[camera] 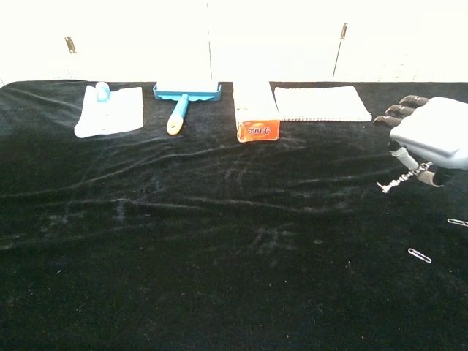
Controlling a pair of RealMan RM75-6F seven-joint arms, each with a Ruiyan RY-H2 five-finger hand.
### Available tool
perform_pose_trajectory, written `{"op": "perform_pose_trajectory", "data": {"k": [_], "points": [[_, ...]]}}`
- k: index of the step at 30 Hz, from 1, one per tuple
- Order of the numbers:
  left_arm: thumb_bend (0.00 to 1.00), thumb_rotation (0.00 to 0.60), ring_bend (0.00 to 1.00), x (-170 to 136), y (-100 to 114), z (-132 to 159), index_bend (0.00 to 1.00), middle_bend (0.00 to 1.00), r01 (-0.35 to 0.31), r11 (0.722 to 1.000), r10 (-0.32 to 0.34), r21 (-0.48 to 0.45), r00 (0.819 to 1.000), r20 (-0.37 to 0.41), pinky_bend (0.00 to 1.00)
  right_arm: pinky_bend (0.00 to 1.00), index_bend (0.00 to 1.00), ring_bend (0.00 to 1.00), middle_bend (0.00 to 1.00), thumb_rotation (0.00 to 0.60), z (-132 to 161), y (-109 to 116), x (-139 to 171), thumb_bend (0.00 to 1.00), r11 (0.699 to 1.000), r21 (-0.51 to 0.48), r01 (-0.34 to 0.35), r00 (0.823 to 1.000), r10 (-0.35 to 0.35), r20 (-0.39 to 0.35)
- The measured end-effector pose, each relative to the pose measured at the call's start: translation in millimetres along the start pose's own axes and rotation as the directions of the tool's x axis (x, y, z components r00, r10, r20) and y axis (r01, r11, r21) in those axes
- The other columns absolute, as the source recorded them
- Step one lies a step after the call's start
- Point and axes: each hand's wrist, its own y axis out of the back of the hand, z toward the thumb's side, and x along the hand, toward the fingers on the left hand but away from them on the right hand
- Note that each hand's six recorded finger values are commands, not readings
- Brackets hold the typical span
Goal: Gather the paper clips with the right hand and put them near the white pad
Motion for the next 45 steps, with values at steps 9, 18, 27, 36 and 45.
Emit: {"op": "perform_pose_trajectory", "data": {"k": [9, 18, 27, 36, 45], "points": [[0.39, 0.600, 0.00, 1, -3, 4, 0.00, 0.00, 0.005, 1.000, -0.005, 0.011, 1.000, 0.005, 0.00, 0.00, 0.83, 0.00, 0.11, 0.600, 3, 4, 35, 0.45, 0.998, 0.054, 0.029, 0.999, -0.027, -0.047], [0.39, 0.600, 0.00, -2, -3, 5, 0.00, 0.00, 0.000, 1.000, 0.000, 0.011, 1.000, 0.010, 0.00, 0.00, 0.83, 0.00, 0.11, 0.600, 15, -1, 64, 0.45, 0.992, 0.123, 0.016, 0.995, -0.003, -0.102], [0.39, 0.600, 0.00, -5, -1, 5, 0.00, 0.00, -0.004, 1.000, 0.004, 0.004, 1.000, 0.012, 0.00, 0.00, 0.83, 0.00, 0.11, 0.600, 25, -9, 71, 0.45, 0.986, 0.167, -0.011, 0.991, 0.033, -0.128], [0.39, 0.600, 0.00, -7, 2, 3, 0.00, 0.00, -0.013, 1.000, 0.013, -0.005, 1.000, 0.013, 0.00, 0.00, 0.83, 0.00, 0.11, 0.600, 33, -14, 69, 0.45, 0.979, 0.200, -0.034, 0.988, 0.063, -0.141], [0.39, 0.600, 0.00, -9, 6, 2, 0.00, 0.00, -0.025, 1.000, 0.025, -0.013, 1.000, 0.017, 0.00, 0.00, 0.83, 0.00, 0.11, 0.600, 41, -12, 68, 0.45, 0.977, 0.212, -0.034, 0.985, 0.068, -0.156]]}}
